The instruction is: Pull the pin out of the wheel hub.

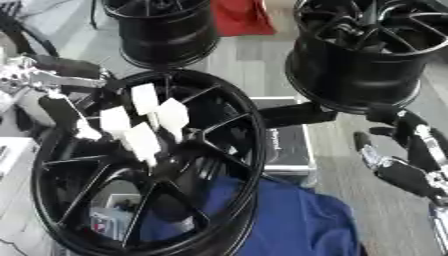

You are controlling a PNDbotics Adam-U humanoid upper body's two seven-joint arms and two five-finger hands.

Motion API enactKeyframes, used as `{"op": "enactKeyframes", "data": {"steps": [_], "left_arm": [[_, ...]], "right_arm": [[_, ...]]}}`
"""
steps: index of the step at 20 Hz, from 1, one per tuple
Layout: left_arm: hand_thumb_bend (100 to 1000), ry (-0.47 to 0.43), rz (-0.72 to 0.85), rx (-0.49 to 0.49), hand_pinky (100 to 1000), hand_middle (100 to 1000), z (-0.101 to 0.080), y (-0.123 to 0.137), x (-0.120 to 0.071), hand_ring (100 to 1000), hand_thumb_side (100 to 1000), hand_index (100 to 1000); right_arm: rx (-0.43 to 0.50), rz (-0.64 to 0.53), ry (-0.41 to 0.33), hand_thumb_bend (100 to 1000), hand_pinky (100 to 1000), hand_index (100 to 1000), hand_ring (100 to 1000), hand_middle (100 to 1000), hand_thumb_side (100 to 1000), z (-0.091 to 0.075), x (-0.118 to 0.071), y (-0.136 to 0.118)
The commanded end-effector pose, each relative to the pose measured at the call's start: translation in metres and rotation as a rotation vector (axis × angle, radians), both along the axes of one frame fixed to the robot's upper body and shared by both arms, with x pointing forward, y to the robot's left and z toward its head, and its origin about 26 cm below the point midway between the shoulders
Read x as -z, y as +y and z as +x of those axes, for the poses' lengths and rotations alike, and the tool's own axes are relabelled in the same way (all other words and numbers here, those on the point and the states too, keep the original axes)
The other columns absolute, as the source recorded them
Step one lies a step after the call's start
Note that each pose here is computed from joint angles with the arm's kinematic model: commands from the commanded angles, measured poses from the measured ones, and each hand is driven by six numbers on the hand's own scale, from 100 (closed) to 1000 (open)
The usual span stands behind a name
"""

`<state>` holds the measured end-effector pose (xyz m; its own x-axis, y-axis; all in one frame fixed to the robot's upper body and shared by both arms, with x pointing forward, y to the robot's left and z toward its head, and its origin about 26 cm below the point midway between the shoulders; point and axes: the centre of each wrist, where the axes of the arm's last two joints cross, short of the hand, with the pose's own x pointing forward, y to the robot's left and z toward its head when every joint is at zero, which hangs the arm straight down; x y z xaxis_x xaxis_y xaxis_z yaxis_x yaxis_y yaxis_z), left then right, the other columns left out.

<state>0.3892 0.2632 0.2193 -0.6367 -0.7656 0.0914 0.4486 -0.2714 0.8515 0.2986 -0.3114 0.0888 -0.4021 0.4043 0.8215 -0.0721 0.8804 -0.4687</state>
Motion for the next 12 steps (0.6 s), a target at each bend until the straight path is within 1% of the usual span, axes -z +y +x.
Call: {"op": "enactKeyframes", "data": {"steps": [1, 5, 6, 9, 12], "left_arm": [[371, -0.021, 0.005, -0.012, 581, 587, 0.0009, 0.0023, -0.0074, 561, 338, 758], [333, -0.026, -0.001, -0.015, 552, 543, 0.0018, 0.0021, -0.0061, 519, 312, 732], [308, -0.029, -0.003, -0.016, 534, 524, 0.0021, 0.0022, -0.0057, 501, 295, 721], [262, -0.036, -0.006, -0.020, 512, 504, 0.0029, 0.0026, -0.0043, 479, 257, 706], [140, -0.041, -0.024, -0.023, 472, 462, 0.0039, 0.0029, -0.0028, 440, 202, 671]], "right_arm": [[0.002, -0.026, -0.027, 244, 782, 834, 844, 769, 239, 0.0018, -0.0097, -0.0047], [0.002, -0.026, -0.027, 243, 782, 834, 844, 769, 239, 0.0018, -0.0096, -0.0047], [0.002, -0.026, -0.027, 244, 782, 834, 844, 769, 239, 0.0018, -0.0096, -0.0047], [0.002, -0.026, -0.026, 243, 782, 833, 844, 769, 239, 0.0019, -0.0095, -0.0048], [0.003, -0.026, -0.026, 243, 782, 833, 844, 769, 239, 0.0019, -0.0095, -0.0048]]}}
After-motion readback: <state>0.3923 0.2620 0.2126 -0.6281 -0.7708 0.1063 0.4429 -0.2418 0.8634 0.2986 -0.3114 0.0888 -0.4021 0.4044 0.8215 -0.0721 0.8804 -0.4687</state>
